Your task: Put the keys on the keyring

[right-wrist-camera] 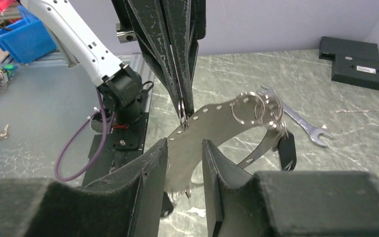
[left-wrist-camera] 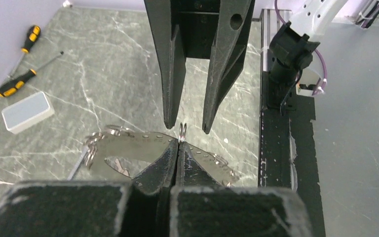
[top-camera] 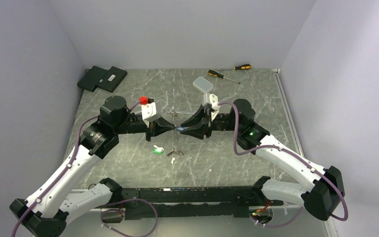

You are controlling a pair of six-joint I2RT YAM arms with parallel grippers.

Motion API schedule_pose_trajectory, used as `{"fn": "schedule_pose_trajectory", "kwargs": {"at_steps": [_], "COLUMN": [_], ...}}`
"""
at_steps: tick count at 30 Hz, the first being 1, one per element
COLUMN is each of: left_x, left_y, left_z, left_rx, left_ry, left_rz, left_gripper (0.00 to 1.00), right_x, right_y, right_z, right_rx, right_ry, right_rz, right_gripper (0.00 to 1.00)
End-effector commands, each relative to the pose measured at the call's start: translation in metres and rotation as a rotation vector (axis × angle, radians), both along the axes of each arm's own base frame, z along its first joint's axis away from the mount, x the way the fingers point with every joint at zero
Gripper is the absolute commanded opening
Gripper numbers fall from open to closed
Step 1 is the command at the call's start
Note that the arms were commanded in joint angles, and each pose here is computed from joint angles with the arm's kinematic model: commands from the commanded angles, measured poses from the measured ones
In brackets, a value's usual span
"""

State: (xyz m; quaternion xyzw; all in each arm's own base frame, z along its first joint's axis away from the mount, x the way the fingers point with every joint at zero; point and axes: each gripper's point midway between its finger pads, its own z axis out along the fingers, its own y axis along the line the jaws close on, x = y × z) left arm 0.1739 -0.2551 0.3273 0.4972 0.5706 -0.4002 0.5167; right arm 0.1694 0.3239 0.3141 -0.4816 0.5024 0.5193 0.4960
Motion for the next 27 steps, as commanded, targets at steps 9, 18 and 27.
{"fn": "schedule_pose_trajectory", "kwargs": {"at_steps": [9,18,27], "left_x": [-0.002,0.000,0.001], "left_y": [-0.003,-0.007,-0.006], "left_z": [0.005,0.003,0.005], "left_rx": [0.003,0.002,0.001], "left_ry": [-0.027,-0.013,-0.015], "left_rz": [-0.040,-0.056,-0.039], "left_gripper": [0.00,0.00,0.00], "right_x": [0.003,0.002,0.003], "right_y": [0.008,0.014,0.016], "right_z": [0.020,0.016,0.014], "right_rx": [0.017,0.013,0.019], "right_ry": [-0.088,-0.083,-0.077], "right_rz": [0.001,0.009,0.002], "right_gripper": [0.34,0.25,0.00]}}
